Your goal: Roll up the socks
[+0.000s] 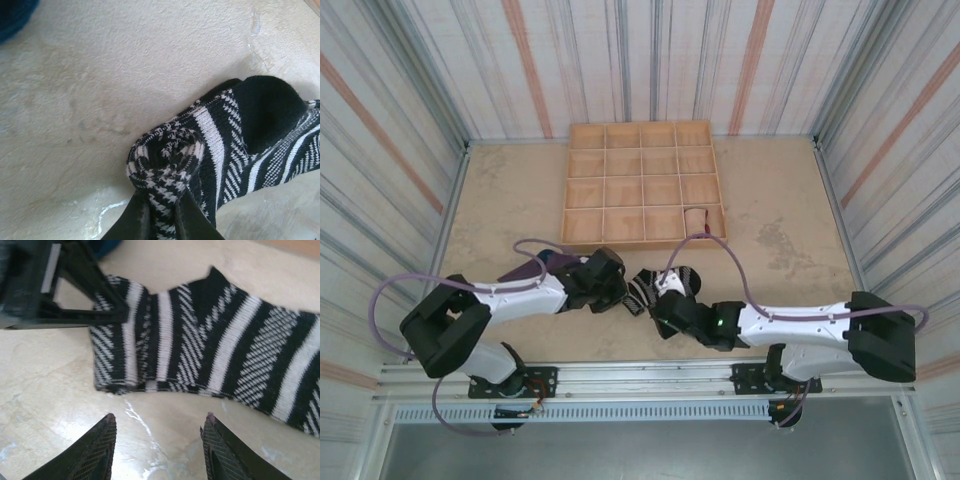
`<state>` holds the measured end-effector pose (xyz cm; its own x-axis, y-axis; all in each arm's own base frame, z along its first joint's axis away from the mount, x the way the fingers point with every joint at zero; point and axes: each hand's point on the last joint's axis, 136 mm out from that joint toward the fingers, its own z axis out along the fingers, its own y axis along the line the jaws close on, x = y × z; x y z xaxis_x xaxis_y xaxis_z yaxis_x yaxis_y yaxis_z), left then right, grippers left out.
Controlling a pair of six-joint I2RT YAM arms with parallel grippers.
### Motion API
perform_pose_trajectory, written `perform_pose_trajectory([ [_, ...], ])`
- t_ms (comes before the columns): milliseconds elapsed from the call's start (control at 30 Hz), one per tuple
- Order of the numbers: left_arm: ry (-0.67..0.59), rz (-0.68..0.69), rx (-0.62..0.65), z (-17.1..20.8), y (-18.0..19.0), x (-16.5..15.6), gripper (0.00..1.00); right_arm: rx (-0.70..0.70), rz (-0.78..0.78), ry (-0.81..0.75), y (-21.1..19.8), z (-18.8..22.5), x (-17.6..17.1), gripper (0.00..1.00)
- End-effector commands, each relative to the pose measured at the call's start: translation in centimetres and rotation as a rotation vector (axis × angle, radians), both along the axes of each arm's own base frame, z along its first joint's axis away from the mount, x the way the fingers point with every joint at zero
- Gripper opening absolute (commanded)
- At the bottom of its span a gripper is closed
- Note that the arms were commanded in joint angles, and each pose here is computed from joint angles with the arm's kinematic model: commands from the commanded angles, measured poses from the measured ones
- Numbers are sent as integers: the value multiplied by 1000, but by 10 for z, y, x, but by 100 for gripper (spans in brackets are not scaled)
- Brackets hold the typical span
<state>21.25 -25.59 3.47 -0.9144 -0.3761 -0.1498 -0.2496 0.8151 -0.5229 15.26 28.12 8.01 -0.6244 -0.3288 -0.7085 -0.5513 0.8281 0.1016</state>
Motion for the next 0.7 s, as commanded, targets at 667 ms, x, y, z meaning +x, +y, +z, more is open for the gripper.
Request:
perform_pose_trajectory([
  [667,88,-2,-1,-15,9,-19,0,-332,118,-376,61,-42,8,38],
])
